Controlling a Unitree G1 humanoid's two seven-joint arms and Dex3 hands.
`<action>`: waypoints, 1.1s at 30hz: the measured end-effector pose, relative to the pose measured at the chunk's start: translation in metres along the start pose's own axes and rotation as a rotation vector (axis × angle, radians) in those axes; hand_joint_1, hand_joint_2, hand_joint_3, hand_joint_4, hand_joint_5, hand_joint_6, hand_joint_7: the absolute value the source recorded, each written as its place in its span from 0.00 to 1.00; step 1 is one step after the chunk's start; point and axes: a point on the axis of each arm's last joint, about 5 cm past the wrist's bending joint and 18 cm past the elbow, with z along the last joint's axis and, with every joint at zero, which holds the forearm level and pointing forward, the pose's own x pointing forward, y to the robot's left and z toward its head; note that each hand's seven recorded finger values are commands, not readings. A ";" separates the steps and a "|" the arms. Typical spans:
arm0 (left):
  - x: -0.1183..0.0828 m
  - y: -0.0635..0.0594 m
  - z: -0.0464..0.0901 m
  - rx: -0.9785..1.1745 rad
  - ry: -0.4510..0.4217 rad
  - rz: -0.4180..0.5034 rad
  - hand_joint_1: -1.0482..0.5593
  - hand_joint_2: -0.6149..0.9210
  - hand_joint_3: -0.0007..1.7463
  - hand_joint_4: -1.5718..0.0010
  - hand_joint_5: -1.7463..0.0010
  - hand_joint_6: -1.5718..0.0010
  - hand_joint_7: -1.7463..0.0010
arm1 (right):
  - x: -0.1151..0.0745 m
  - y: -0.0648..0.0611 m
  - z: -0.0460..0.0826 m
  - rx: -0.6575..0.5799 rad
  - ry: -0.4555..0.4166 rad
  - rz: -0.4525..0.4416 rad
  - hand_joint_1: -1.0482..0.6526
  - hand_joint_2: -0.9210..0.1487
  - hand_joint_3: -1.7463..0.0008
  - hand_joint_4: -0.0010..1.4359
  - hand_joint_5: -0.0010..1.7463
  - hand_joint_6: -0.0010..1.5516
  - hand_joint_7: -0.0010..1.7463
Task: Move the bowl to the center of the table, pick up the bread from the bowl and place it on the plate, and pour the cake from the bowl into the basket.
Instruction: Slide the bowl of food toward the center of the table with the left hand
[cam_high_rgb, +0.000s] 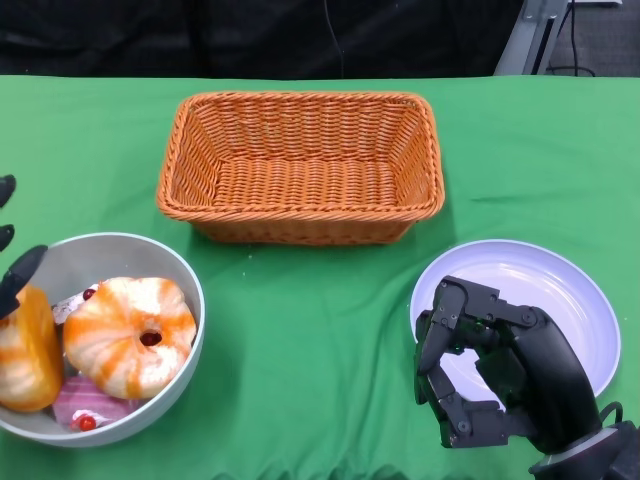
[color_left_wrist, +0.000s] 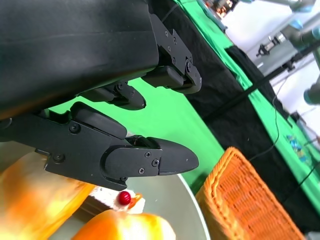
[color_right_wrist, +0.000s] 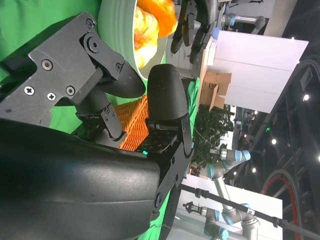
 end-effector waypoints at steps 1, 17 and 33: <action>-0.001 0.000 -0.001 0.004 0.000 -0.009 0.22 1.00 0.25 0.63 0.98 0.70 0.99 | 0.000 0.000 0.000 0.000 0.000 0.000 0.56 0.47 0.22 0.61 1.00 0.44 0.95; 0.000 -0.002 -0.004 0.080 -0.011 -0.098 0.20 1.00 0.24 0.61 0.99 0.69 0.99 | 0.000 0.001 -0.001 0.001 -0.011 0.000 0.56 0.47 0.21 0.61 1.00 0.44 0.95; 0.006 -0.002 0.006 -0.037 0.088 -0.137 0.26 1.00 0.29 0.68 1.00 0.75 1.00 | 0.001 0.001 -0.001 0.003 -0.010 0.006 0.57 0.45 0.24 0.60 1.00 0.43 0.96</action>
